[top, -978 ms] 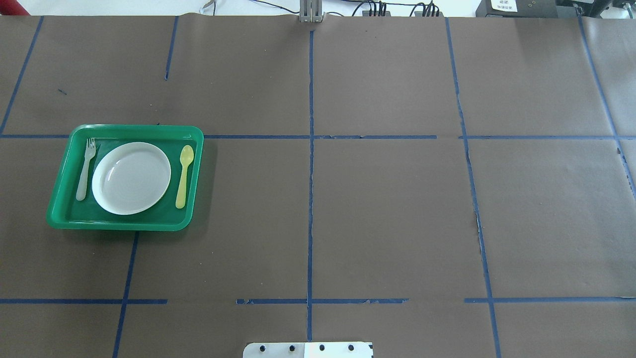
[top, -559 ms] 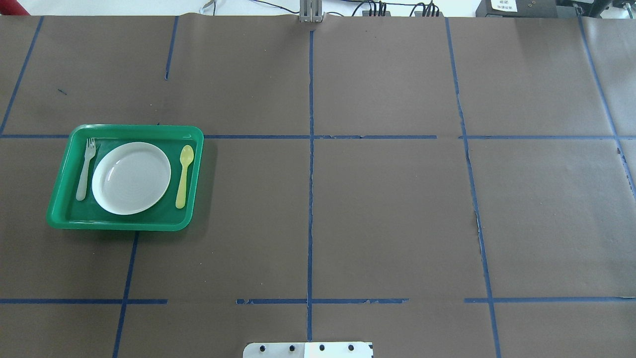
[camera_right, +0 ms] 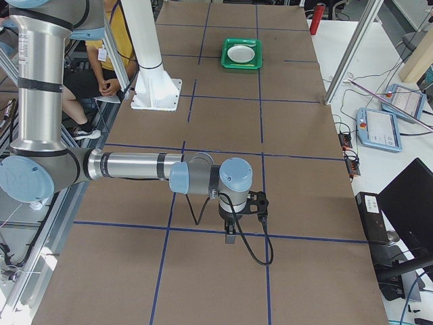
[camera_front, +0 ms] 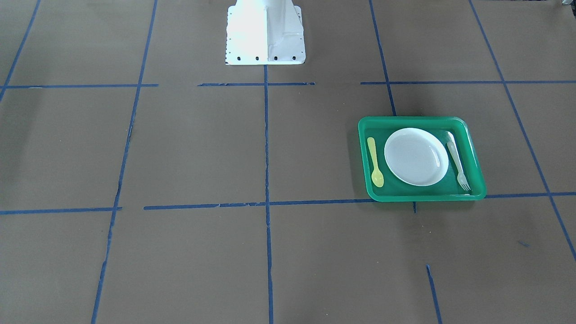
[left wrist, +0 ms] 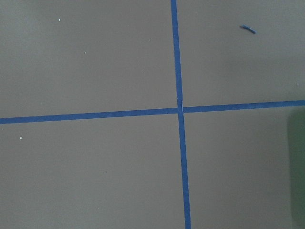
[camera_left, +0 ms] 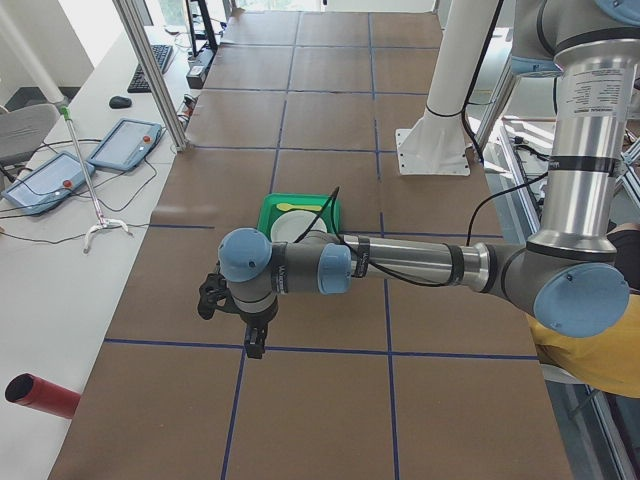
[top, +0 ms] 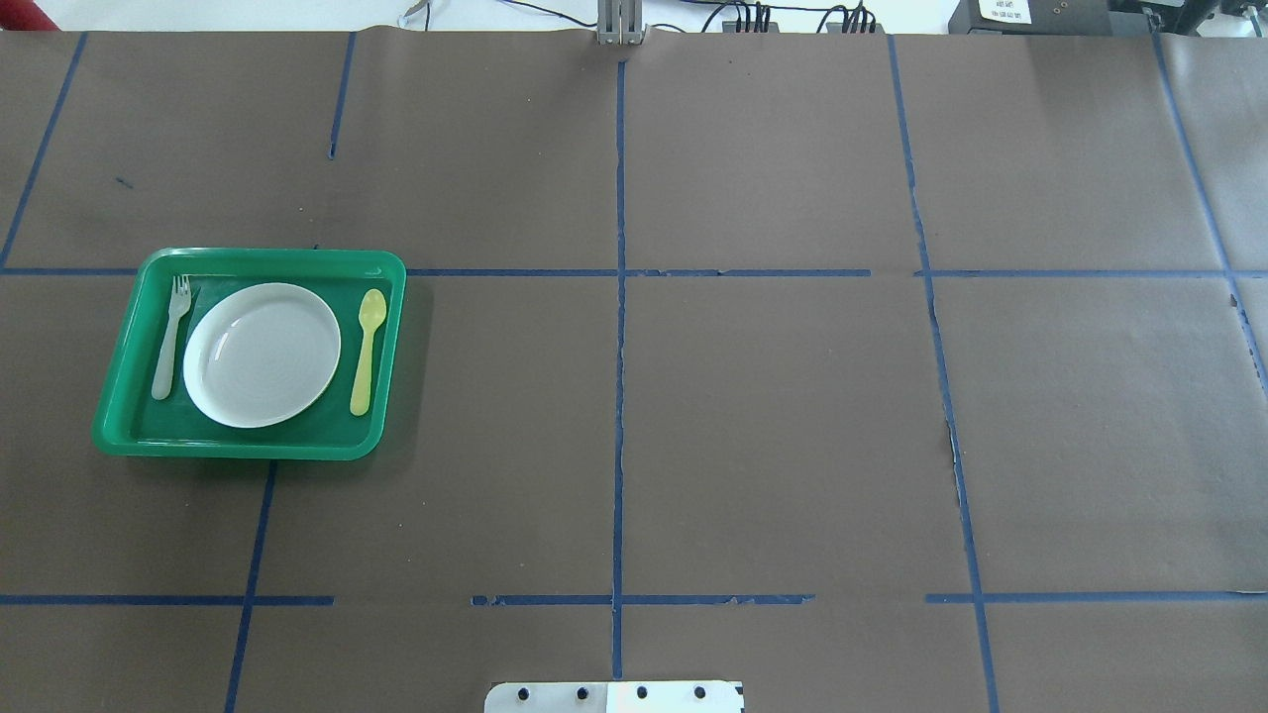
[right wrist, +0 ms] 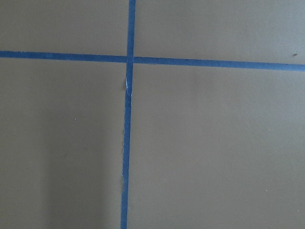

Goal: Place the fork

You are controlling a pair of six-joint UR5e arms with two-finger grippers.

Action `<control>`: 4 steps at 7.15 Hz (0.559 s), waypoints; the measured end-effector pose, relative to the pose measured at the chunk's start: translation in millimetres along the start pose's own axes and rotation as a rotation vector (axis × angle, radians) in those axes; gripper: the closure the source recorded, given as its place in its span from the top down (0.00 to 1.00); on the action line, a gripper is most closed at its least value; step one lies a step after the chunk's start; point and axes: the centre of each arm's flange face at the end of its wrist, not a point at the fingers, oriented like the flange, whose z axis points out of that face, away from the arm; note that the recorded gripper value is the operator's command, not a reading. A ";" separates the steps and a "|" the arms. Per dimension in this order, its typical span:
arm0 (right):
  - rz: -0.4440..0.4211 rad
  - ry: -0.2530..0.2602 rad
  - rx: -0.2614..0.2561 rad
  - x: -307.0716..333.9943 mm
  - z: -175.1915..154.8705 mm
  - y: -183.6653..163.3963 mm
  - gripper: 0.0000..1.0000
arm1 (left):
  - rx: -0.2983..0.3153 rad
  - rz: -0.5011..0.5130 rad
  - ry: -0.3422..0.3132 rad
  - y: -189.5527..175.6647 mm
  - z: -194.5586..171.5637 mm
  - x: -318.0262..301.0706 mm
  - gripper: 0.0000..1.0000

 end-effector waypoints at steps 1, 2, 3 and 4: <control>0.000 0.000 0.000 0.0 0.0 0.0 1.00 | 0.001 -0.001 -0.001 0.3 -1.3 -0.2 1.00; 0.000 0.000 0.000 0.0 0.0 0.0 1.00 | 0.004 0.000 -0.001 0.2 -2.8 0.3 1.00; 0.000 0.000 0.000 0.0 0.0 0.0 1.00 | 0.008 0.003 -0.002 0.7 -4.6 1.8 1.00; 0.000 0.000 0.000 0.0 0.0 0.0 1.00 | 0.013 0.007 -0.002 0.9 -6.6 3.9 1.00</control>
